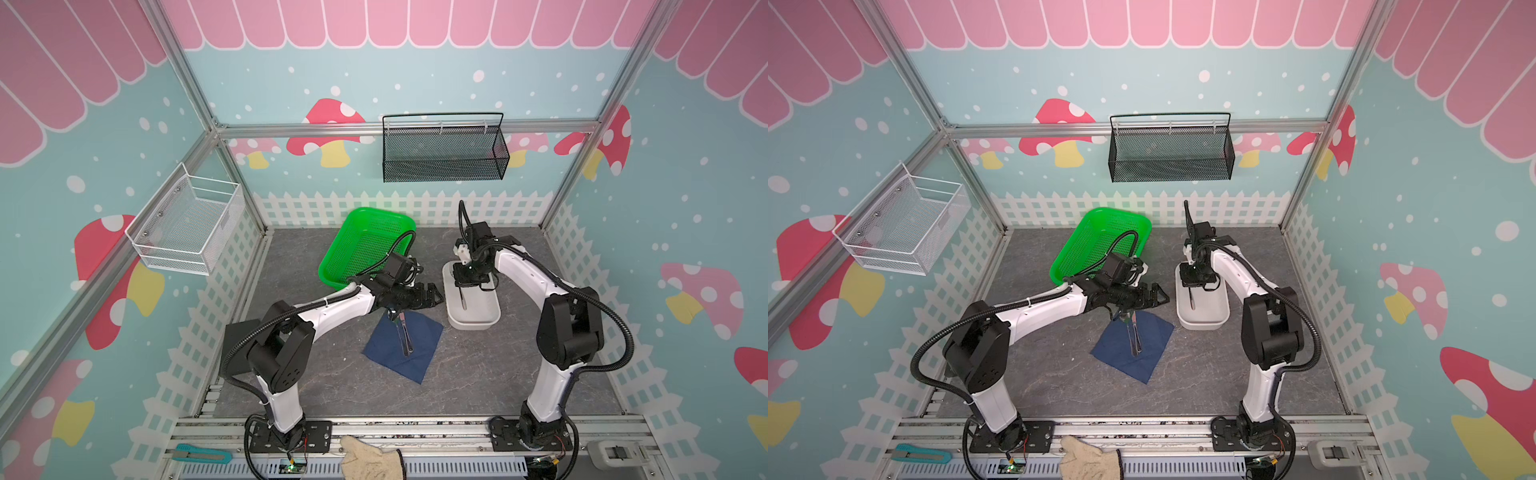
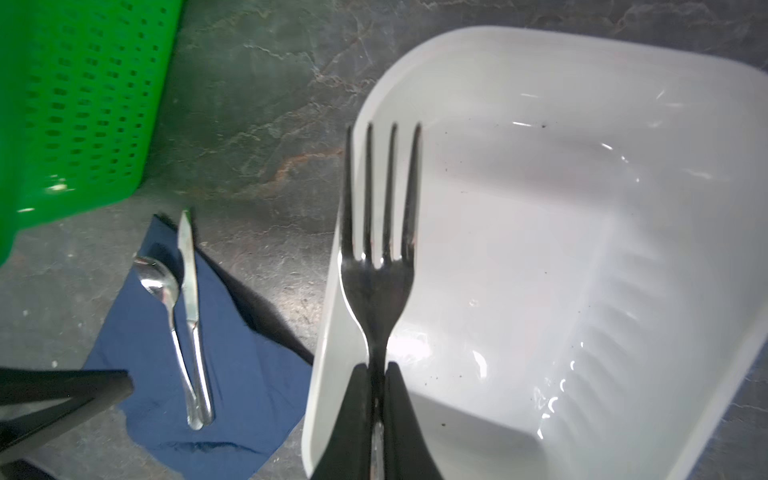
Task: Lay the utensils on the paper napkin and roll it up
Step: 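Lift the fork and carry it over the blue napkin with the right gripper, then lower the fork beside the spoon on the napkin and open the right gripper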
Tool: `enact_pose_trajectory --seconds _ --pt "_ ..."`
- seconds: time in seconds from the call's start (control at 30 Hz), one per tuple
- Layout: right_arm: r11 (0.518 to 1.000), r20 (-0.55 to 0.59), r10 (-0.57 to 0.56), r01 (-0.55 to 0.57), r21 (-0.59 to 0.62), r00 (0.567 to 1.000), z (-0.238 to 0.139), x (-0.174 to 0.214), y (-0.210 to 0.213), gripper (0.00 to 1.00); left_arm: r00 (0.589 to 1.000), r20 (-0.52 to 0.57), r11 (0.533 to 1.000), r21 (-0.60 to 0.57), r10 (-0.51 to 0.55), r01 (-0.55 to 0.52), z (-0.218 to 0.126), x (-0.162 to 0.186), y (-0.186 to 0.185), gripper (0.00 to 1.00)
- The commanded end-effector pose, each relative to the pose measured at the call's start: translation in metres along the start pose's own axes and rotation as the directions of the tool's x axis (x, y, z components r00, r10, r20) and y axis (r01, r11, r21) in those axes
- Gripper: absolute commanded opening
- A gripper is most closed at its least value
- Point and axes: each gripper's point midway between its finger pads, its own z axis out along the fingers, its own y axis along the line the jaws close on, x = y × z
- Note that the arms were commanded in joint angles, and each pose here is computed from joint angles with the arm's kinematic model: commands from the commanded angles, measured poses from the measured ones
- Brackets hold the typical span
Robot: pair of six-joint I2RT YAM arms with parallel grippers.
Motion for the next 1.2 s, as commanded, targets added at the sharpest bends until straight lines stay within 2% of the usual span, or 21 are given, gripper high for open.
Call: enact_pose_trajectory --seconds 0.0,0.27,0.47,0.73,1.17 --pt "0.997 0.001 -0.011 0.011 -0.072 1.0 -0.016 0.009 0.023 0.08 0.998 0.057 1.0 0.001 0.018 -0.018 -0.014 -0.007 -0.004 1.0" --pt "0.988 -0.023 -0.087 0.083 -0.132 0.996 -0.004 0.027 0.085 0.08 0.992 0.123 0.999 -0.033 -0.005 0.009 -0.041 0.002 0.009 0.99" --pt "0.977 -0.052 -0.111 0.099 -0.19 0.992 0.018 0.043 0.126 0.08 0.982 0.181 0.995 -0.075 -0.052 0.066 -0.072 0.017 0.039 0.99" --pt "0.967 -0.102 -0.115 0.088 -0.238 0.988 0.051 0.073 0.162 0.08 0.963 0.248 0.983 -0.12 -0.103 0.136 -0.098 0.033 0.073 0.99" --pt "0.962 -0.168 -0.112 0.065 -0.263 0.979 0.099 0.107 0.203 0.08 0.953 0.281 0.977 -0.139 -0.116 0.159 -0.113 0.037 0.091 0.99"
